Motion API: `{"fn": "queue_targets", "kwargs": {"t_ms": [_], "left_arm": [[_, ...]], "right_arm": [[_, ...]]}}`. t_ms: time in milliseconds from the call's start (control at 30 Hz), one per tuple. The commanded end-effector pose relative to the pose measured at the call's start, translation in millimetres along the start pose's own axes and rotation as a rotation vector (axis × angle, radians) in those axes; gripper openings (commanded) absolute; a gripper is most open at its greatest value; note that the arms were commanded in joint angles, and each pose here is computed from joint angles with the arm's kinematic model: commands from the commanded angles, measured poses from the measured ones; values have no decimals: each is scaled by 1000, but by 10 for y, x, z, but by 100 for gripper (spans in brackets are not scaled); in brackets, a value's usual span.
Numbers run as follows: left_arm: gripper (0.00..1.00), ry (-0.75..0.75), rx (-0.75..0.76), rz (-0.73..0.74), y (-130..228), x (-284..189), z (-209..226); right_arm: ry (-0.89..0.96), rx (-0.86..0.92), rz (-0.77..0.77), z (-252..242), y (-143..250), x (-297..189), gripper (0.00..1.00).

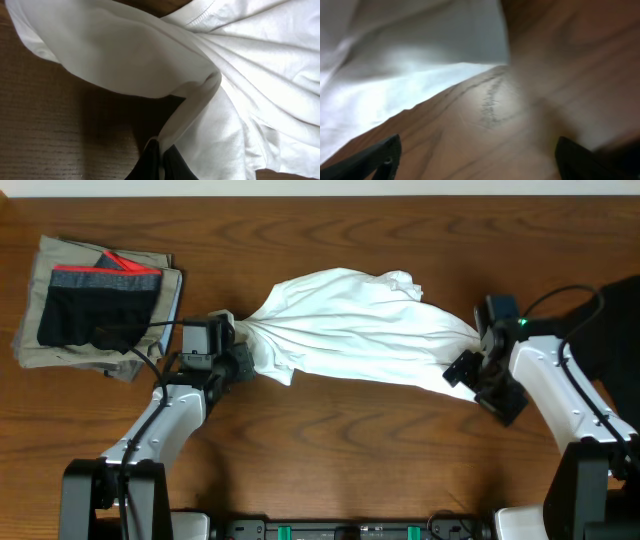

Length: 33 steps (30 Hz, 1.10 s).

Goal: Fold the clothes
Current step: 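Grasp the right end of the T-shirt with the right gripper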

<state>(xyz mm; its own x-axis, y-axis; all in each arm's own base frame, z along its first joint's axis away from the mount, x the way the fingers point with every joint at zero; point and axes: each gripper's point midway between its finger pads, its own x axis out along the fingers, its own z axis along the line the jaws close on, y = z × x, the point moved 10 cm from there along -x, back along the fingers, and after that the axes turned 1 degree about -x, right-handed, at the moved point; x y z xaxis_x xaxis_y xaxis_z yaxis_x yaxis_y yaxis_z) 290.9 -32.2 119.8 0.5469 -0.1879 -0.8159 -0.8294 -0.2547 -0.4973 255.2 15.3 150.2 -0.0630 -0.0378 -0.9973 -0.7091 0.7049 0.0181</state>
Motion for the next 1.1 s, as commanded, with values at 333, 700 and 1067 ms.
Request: {"fn": "queue_targets", "kwargs": {"t_ms": [333, 700, 1067], "left_arm": [[6, 9, -4, -40, -109, -63, -43], [6, 9, -4, -40, -109, -63, -43], [6, 9, -4, -40, -109, -63, -43]], "right_arm": [[-32, 1, -52, -145, -79, 323, 84], [-56, 6, -82, -177, -122, 427, 80], [-43, 10, -131, -198, -141, 499, 52]]}}
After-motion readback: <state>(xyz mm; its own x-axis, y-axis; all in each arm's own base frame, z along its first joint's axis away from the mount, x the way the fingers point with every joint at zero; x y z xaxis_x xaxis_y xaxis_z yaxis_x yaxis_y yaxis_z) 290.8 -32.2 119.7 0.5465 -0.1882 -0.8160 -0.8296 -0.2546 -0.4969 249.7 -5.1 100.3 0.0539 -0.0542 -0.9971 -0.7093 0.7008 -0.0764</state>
